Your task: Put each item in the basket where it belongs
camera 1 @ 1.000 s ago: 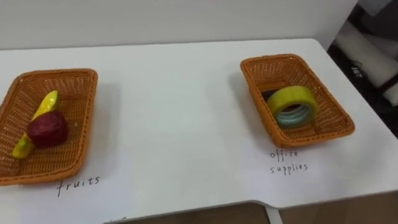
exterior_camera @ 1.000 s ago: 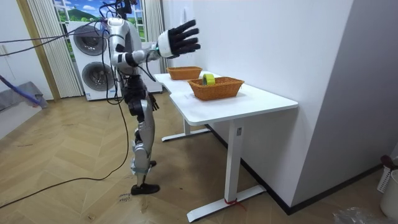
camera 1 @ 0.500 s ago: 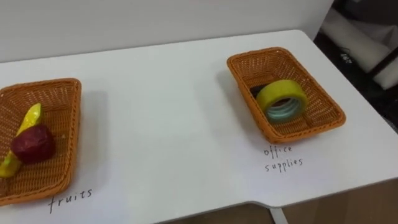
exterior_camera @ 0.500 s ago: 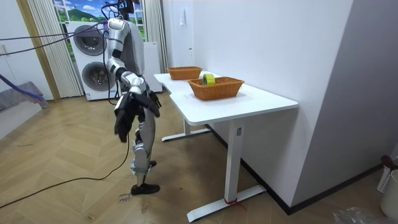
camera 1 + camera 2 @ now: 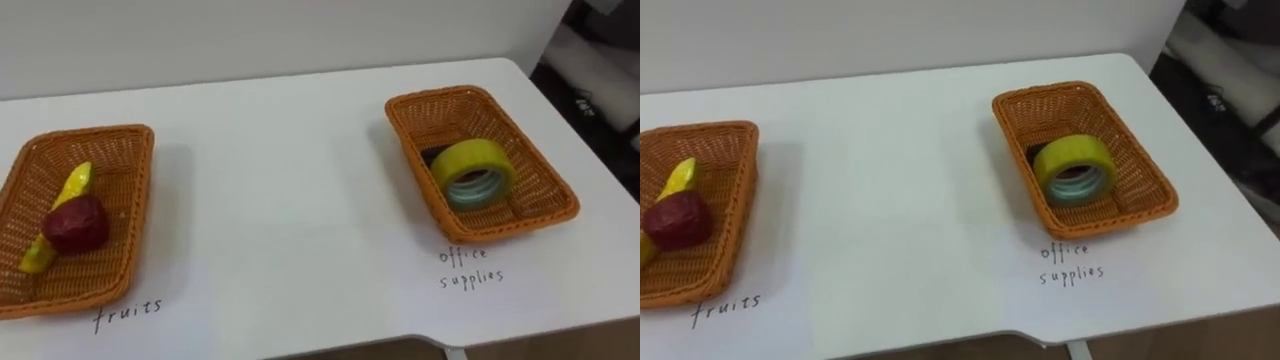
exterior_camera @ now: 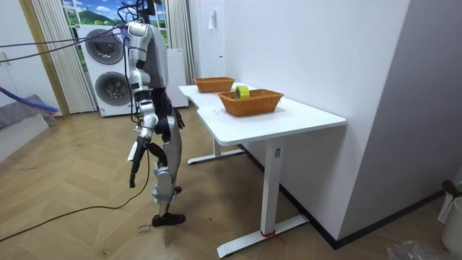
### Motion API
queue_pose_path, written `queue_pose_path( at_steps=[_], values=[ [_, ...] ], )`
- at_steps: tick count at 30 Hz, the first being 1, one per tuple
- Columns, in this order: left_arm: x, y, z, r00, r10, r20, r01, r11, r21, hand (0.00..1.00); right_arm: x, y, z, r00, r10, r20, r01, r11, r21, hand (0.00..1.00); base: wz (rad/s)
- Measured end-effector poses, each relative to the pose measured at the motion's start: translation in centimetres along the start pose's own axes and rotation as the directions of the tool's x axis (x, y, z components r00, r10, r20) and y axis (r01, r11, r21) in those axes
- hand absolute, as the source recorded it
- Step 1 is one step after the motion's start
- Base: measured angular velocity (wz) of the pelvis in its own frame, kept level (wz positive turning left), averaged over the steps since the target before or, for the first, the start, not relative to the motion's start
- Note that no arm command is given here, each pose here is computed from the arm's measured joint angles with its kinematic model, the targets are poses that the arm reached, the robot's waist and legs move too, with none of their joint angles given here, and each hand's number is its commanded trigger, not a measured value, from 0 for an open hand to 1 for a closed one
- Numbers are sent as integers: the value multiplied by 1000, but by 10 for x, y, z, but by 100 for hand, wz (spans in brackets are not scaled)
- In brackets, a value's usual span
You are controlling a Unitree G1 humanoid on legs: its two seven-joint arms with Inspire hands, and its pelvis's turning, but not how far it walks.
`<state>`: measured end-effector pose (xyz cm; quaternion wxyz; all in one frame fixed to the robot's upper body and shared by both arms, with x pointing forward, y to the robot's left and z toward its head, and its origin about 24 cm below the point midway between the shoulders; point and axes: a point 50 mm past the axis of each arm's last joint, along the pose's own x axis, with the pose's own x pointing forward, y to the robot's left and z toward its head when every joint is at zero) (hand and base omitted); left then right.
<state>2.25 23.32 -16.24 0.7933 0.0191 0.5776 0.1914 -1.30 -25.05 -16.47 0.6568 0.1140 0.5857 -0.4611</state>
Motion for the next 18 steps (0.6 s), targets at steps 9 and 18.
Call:
queue_pose_path(
  at_steps=[9,18],
  values=[
    [2,-3,3,1000,11,-3,-11,1000,19,0,-11,53,22,940,329,87,-213,769,-603,0,13],
    [0,-4,-3,998,63,-21,-63,998,16,0,-15,63,20,926,370,80,-221,700,-679,0,4]
  ],
)
